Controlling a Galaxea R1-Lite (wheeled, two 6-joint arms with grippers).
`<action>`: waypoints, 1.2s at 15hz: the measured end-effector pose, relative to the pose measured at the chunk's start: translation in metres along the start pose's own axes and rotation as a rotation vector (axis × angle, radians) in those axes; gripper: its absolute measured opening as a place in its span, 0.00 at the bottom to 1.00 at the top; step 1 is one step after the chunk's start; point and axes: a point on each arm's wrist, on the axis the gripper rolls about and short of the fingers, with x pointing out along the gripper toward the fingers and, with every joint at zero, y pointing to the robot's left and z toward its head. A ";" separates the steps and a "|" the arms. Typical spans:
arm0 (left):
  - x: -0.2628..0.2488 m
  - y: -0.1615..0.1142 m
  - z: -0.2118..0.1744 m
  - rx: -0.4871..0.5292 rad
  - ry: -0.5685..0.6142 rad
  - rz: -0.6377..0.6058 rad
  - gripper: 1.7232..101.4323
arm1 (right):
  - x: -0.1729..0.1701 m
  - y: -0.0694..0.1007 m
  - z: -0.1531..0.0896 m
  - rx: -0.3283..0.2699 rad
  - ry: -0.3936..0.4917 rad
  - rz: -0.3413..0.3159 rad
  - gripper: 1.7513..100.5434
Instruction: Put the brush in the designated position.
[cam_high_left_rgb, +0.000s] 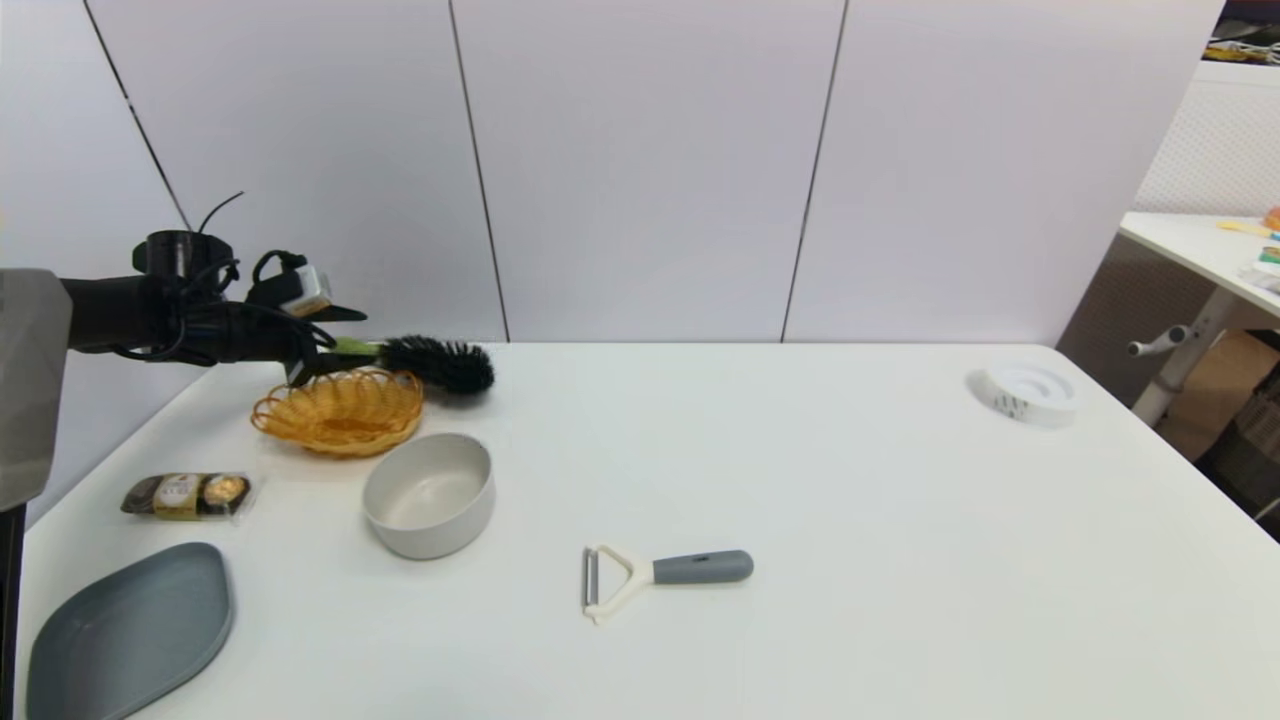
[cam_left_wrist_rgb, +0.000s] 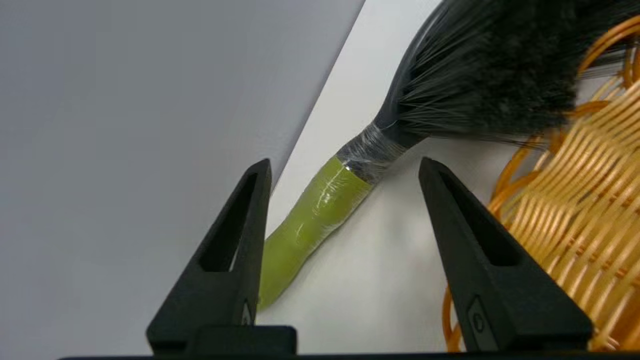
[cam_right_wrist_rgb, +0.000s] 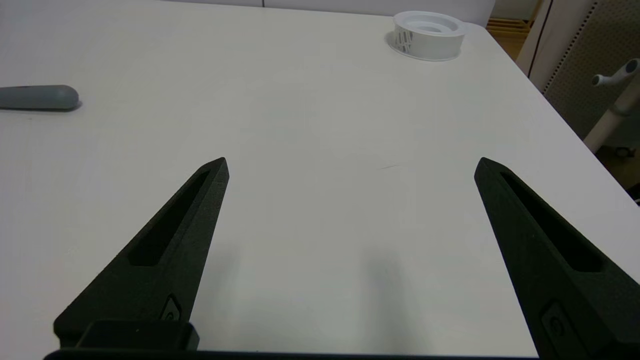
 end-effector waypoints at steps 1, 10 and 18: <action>0.000 0.000 0.000 -0.001 0.001 0.000 0.66 | 0.000 0.000 0.000 0.000 0.000 0.000 0.97; -0.040 0.007 0.064 -0.158 0.003 0.004 0.86 | 0.000 0.000 0.000 0.000 0.001 0.000 0.97; -0.125 -0.043 0.165 -0.465 0.217 -0.067 0.93 | 0.000 0.000 0.000 0.000 0.000 0.000 0.97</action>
